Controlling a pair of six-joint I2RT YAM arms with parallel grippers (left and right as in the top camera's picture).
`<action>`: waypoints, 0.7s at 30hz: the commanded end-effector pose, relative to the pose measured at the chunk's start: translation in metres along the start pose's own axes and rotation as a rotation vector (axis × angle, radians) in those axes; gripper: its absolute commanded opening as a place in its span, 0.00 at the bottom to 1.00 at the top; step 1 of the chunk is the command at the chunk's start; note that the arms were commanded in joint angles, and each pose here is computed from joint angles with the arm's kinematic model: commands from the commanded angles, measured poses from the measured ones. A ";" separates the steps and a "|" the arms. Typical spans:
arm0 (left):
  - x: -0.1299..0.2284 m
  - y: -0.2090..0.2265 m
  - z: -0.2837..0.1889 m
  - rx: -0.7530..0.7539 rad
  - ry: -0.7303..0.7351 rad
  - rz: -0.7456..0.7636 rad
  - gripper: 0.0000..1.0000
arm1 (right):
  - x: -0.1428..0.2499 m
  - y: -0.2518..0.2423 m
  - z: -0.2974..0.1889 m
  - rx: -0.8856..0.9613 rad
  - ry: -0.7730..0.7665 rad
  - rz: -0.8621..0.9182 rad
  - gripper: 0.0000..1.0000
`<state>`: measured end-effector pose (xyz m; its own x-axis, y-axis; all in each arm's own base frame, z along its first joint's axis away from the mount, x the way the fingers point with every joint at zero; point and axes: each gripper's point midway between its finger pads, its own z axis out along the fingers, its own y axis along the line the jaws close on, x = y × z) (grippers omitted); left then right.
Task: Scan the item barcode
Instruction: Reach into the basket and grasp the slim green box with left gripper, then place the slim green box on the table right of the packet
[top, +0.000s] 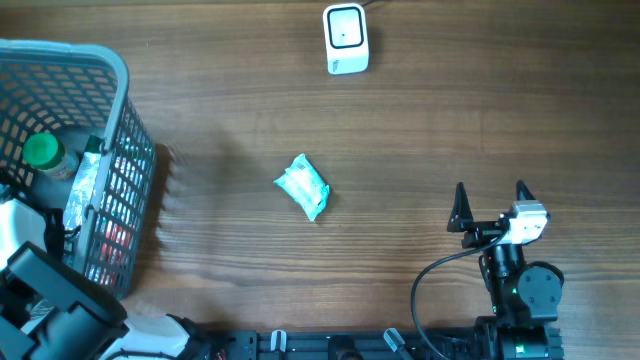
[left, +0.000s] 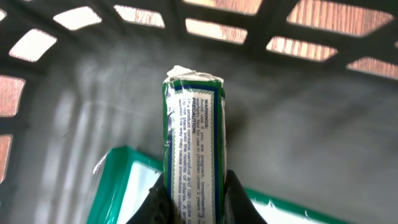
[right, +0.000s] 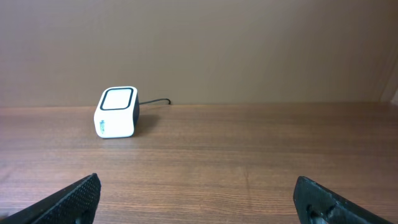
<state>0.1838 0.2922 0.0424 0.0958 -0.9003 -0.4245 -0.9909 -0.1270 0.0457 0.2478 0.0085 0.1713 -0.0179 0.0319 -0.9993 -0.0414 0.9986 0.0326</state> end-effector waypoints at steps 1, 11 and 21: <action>-0.029 -0.013 -0.041 0.089 -0.048 -0.036 0.10 | -0.001 0.000 0.000 0.003 -0.003 0.009 1.00; -0.054 -0.049 -0.176 0.506 -0.094 -0.014 0.15 | -0.001 0.000 0.000 0.003 -0.003 0.009 1.00; 0.004 -0.056 -0.364 1.142 -0.103 0.171 0.17 | -0.001 0.000 0.000 0.003 -0.003 0.009 1.00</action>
<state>0.2621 0.2026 0.3232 0.1106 -0.8241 -0.5555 -0.7102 0.3255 -0.6242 0.2477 0.0085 0.1715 -0.0176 0.0319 -0.9993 -0.0414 0.9986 0.0326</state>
